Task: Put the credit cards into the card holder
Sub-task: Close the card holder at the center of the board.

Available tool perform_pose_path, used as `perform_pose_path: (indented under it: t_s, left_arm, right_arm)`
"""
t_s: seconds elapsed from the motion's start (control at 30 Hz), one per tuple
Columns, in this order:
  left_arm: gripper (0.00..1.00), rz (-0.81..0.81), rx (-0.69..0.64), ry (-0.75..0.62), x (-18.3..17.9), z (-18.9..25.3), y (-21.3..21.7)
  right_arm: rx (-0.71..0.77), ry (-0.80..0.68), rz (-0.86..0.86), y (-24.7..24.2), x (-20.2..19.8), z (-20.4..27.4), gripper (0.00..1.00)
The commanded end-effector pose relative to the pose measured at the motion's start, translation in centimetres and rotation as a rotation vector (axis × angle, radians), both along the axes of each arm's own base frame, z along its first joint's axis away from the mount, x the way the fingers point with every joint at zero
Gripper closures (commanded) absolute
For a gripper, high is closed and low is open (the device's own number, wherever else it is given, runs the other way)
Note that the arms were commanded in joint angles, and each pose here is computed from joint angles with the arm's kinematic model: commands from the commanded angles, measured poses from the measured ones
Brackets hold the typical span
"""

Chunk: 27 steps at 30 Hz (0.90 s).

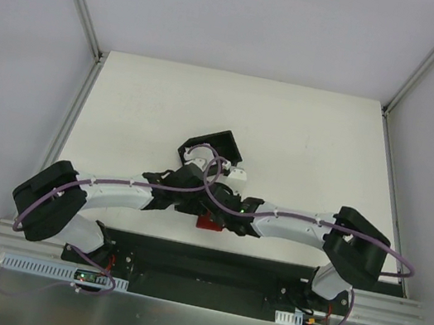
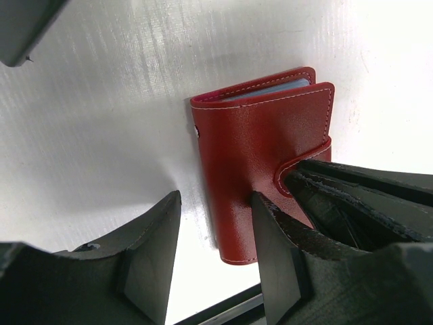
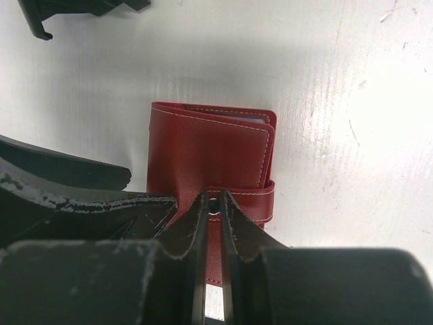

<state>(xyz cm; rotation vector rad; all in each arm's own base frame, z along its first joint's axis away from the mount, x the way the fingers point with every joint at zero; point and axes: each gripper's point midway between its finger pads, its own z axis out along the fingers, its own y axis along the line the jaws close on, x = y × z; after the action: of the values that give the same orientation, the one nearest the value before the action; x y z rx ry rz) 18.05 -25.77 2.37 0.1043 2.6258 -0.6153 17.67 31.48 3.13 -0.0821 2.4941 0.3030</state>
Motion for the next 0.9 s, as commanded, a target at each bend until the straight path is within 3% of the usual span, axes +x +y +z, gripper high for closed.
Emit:
perform_pose_path:
  t_s: [0.0, 0.87]
  left_arm:
    - [0.55, 0.033, 0.034, 0.003, -0.3, -0.4, 1.3]
    - [0.54, 0.065, -0.001, -0.002, -0.7, -0.2, 1.8]
  right_arm:
    - [-0.283, 0.218, 0.051, -6.7, -6.1, -6.6, 0.89]
    - [-0.329, 0.279, -0.003, -7.4, -8.0, -8.8, 0.91]
